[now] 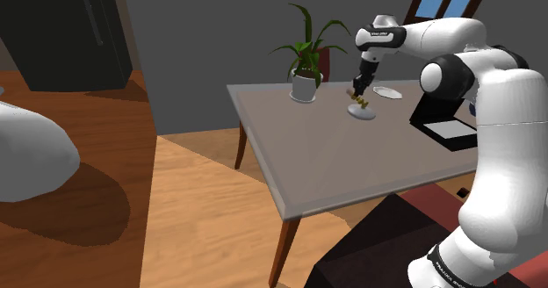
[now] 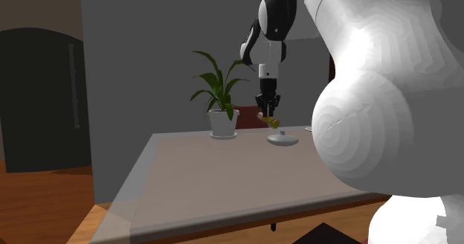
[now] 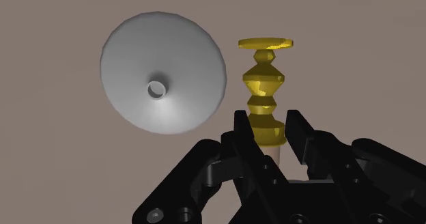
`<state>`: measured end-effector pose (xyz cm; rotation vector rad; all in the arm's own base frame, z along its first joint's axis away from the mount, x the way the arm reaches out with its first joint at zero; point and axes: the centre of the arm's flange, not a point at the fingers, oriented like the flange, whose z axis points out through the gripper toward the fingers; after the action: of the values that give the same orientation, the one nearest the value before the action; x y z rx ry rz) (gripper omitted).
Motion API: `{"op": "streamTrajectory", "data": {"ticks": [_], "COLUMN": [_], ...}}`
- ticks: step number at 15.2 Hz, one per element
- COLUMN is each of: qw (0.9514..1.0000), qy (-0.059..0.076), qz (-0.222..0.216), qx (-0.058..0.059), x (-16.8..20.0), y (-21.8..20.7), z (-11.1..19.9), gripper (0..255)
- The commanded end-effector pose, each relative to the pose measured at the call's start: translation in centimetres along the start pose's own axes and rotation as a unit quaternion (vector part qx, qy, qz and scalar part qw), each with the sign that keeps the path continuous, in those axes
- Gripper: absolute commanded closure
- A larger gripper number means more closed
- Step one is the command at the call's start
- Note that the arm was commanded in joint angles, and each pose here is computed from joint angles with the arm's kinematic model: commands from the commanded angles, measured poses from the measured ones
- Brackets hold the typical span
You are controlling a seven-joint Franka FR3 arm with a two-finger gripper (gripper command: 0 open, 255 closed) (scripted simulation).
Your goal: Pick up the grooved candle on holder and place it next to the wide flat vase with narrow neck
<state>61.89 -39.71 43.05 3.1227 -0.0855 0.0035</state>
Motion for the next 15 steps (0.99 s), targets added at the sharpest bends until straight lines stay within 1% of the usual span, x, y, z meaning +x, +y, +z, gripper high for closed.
{"op": "streamTrajectory", "data": {"ticks": [1,11,15], "qw": [1.0,1.0,1.0], "qy": [0.0,0.0,0.0], "qz": [0.0,0.0,0.0], "qx": [0.0,0.0,0.0], "x": [-0.1,-0.1,-0.1], "y": [0.0,-0.1,-0.1], "z": [1.1,6.4,6.7], "gripper": [255,255,255]}}
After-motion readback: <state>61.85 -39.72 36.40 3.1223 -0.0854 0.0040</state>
